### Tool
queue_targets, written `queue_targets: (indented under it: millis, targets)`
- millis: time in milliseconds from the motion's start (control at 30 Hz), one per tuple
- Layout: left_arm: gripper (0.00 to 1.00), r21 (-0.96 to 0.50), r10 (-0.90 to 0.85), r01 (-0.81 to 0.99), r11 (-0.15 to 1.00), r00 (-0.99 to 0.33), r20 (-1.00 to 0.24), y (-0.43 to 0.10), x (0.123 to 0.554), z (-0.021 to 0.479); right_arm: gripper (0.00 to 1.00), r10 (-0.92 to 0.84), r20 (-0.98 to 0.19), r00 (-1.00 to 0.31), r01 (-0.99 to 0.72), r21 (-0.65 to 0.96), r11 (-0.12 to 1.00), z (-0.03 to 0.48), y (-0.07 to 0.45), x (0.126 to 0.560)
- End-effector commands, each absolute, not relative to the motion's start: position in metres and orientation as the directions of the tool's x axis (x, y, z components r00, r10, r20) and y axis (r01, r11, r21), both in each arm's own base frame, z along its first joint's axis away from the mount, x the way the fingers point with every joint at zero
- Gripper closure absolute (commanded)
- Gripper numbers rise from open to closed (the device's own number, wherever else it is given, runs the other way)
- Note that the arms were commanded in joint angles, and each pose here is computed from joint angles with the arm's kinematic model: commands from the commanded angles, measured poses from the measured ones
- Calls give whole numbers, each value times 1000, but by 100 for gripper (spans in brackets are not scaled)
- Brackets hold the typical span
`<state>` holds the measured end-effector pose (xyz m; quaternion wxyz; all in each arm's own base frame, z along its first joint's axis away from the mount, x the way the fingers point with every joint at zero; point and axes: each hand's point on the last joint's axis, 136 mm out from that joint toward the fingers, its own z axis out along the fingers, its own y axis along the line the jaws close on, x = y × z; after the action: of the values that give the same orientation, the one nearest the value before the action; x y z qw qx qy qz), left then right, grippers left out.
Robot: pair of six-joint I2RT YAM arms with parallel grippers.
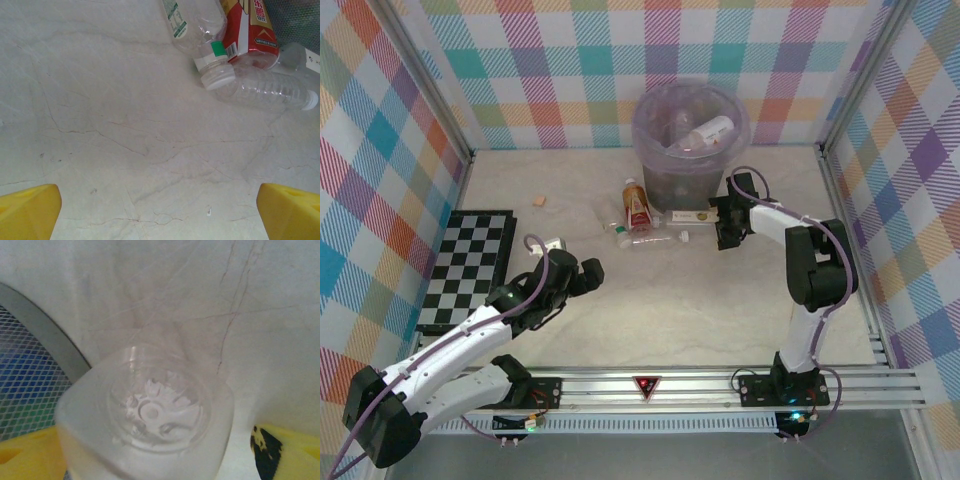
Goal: Put the plastic bottles in the bin
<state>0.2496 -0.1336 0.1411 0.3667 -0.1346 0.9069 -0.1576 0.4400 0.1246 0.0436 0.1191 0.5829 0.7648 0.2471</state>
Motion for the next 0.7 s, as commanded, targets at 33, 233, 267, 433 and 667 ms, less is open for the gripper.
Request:
queue_targets:
  millis: [33,233,267,433,667]
  targets:
    - [0,-369,-375,-165,915,-687,-622,-124,248,137,15,957,110,-269,836,519,175,45,126,447]
    - [0,-370,-375,-164,914,-688,-621,-124,247,137,34,961,108,-253,845,509,165,41,123,441]
    - [0,-370,-376,-164,914,-686,-623,-123,247,138,36,963,103,-248,844,511,163,43,121,440]
    - [0,-370,-375,-164,915,-686,-624,-123,247,138,46,967,85,-241,833,530,161,55,116,436]
    - [0,-368,-373,-164,915,-688,-622,-123,246,137,50,971,67,-230,802,578,150,84,107,425]
